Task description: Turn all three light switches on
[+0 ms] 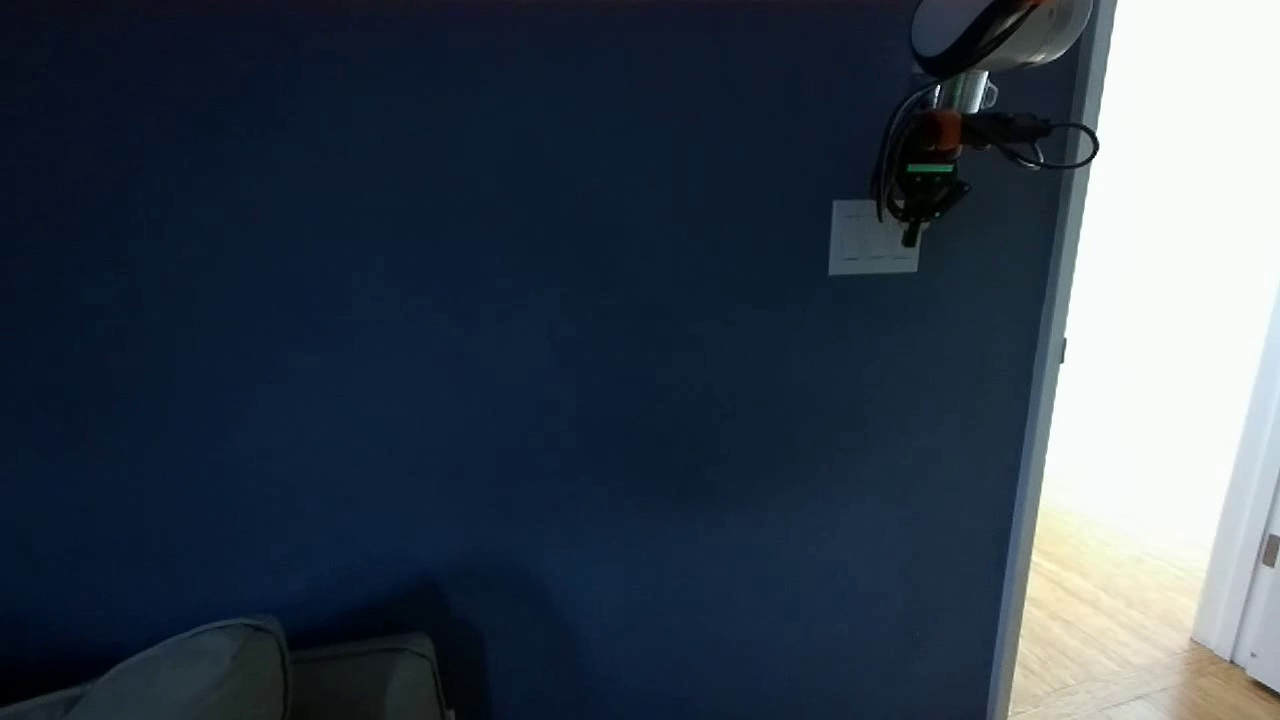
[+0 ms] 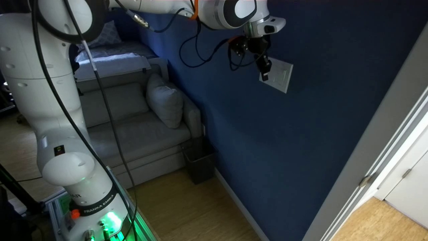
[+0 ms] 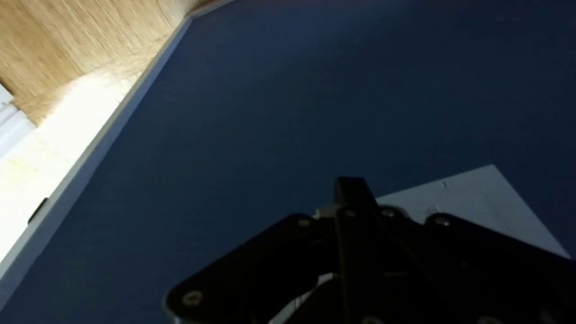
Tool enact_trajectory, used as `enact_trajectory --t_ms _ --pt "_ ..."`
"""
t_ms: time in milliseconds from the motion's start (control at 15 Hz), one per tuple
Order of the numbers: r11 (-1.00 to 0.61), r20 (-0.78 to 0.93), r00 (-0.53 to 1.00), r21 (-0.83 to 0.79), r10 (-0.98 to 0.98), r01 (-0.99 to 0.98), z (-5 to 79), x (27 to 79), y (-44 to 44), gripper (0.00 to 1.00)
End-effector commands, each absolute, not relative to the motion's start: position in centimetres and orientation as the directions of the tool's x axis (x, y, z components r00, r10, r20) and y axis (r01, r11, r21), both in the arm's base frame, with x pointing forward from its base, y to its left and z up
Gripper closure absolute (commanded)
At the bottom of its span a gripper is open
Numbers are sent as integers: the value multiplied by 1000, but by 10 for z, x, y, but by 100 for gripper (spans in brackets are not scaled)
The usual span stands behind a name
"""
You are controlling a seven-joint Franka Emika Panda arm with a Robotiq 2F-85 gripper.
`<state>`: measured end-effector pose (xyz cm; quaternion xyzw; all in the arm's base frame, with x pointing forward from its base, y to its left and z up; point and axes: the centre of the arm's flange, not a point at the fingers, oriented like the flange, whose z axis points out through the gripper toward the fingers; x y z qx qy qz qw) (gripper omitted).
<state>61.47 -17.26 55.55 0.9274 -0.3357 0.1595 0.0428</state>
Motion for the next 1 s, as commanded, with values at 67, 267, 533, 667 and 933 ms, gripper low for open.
enact_trajectory --t_ms 67,267,533,667,933 --pt "-727 315 694 19 -647 -686 564 611 -179 100" --pt "-726 339 689 27 -640 -688 567 609 -183 100" --pt "-724 330 694 46 -640 -689 570 605 -182 100" --pt "-728 319 702 53 -637 -684 574 600 -178 100" --pt "-741 347 704 37 -619 -670 582 597 -180 100"
